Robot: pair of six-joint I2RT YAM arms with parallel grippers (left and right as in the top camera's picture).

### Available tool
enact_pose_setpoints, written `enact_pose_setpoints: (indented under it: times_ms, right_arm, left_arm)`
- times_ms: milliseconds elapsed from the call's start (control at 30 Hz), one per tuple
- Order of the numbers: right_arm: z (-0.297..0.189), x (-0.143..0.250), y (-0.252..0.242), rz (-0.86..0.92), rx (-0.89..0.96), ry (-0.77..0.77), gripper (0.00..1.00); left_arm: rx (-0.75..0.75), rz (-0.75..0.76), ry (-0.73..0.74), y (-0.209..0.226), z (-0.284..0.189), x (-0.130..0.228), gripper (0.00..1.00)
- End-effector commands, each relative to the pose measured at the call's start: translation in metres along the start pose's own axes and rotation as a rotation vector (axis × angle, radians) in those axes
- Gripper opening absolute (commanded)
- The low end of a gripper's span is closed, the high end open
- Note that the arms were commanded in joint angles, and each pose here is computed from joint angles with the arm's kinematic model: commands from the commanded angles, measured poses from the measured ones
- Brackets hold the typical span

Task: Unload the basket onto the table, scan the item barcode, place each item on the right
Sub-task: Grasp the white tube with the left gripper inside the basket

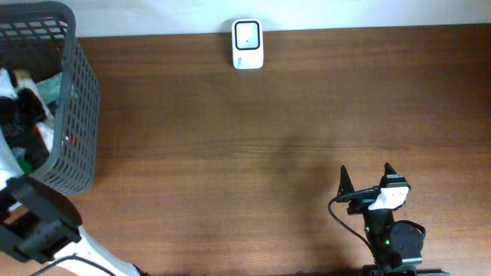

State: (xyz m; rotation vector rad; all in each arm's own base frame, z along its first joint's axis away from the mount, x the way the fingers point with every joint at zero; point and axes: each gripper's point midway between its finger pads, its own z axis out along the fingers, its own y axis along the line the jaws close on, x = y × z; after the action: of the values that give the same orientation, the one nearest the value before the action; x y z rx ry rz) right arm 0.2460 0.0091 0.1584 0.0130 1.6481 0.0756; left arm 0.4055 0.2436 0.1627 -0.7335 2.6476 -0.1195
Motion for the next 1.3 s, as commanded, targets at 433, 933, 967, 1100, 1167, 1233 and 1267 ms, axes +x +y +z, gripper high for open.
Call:
enact_pose_setpoints:
  times_ms: [433,933,967,1100,1167,1233,1267]
  right_arm:
    - [0.0,0.003,-0.003,0.003,0.013,0.002,0.99]
    - [0.0,0.003,-0.003,0.003,0.013,0.002,0.99]
    - [0.0,0.003,-0.003,0.003,0.013,0.002,0.98]
    - [0.0,0.003,-0.003,0.003,0.013,0.002,0.98]
    - [0.0,0.003,-0.003,0.003,0.013,0.002,0.98]
    - [0.0,0.003,-0.003,0.003,0.013,0.002,0.98]
    - [0.0,0.003,-0.003,0.003,0.013,0.002,0.98]
  left_arm:
    - [0.125,0.038,-0.183,-0.014,0.02,-0.04,0.11]
    - [0.096,0.041,-0.113,-0.006,0.044,-0.021,0.41]
    - [0.119,0.099,-0.073,-0.011,0.06,-0.011,0.46]
    - [0.193,0.231,0.028,-0.032,0.097,0.017,0.57]
    - [0.191,0.244,0.064,-0.034,0.108,0.025,0.57]
    - [0.194,0.306,0.083,-0.034,0.111,0.033,0.57]
    - [0.155,0.316,0.103,-0.026,0.113,0.038,0.55]
